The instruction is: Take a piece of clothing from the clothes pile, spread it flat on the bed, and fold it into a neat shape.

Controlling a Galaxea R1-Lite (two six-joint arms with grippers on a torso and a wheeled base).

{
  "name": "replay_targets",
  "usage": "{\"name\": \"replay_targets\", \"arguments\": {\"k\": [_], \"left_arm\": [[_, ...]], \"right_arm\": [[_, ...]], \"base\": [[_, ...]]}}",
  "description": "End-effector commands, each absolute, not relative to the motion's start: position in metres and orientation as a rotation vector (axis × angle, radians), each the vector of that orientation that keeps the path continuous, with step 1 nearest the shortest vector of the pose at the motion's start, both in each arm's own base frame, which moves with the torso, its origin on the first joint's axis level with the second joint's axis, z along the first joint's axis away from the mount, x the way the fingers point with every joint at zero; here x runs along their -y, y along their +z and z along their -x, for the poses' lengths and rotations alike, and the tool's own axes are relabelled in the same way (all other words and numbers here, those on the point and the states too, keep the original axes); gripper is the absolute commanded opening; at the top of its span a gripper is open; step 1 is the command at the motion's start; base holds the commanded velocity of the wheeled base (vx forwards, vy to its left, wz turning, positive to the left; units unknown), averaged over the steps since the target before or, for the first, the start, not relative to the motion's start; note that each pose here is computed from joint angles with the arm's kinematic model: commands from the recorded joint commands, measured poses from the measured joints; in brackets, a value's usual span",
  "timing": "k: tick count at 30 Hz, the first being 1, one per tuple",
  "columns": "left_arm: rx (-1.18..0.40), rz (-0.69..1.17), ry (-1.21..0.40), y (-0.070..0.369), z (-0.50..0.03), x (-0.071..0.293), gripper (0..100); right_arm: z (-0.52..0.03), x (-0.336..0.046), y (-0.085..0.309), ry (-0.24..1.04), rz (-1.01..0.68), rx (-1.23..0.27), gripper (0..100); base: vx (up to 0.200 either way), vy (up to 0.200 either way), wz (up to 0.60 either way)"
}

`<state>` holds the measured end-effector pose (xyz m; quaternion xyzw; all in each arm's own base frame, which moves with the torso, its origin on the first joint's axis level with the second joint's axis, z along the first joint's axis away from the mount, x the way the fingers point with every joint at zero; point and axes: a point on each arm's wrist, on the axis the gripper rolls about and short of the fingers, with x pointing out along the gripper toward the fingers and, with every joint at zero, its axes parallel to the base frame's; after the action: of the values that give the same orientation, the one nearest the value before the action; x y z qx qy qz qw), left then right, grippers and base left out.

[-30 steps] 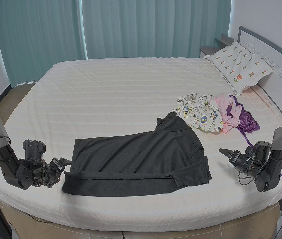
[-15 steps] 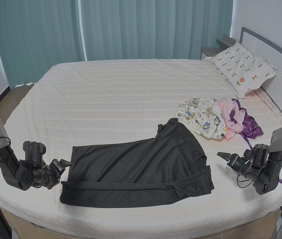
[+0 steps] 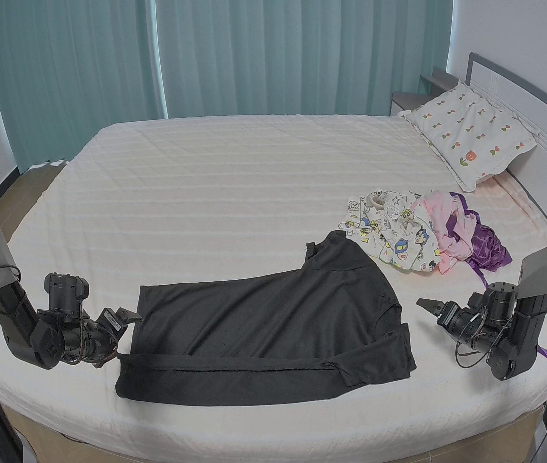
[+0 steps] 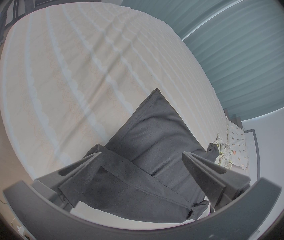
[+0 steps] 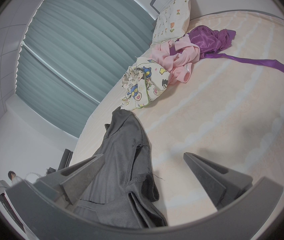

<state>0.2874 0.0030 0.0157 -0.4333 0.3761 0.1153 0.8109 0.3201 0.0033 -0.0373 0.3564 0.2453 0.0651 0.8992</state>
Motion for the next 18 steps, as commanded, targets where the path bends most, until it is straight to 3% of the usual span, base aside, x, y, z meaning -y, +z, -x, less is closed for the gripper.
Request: {"name": "replay_targets", "arguments": {"k": [1, 8, 18], "left_arm": [[-0.803, 0.927, 0.246, 0.0161, -0.2873, -0.0027, 100], [-0.802, 0.926, 0.244, 0.0166, -0.2873, -0.0023, 100], [-0.797, 0.939, 0.245, 0.0175, -0.2878, -0.0022, 100]], "right_arm": [[-0.3204, -0.0038, -0.0375, 0.139, -0.737, -0.502, 100], [-0.3204, -0.0043, -0.0375, 0.141, -0.736, -0.503, 100], [-0.3203, -0.0043, -0.0385, 0.140, -0.734, -0.506, 100]], "base": [[0.000, -0.200, 0.00], [0.000, -0.200, 0.00], [0.000, 0.000, 0.00]]}}
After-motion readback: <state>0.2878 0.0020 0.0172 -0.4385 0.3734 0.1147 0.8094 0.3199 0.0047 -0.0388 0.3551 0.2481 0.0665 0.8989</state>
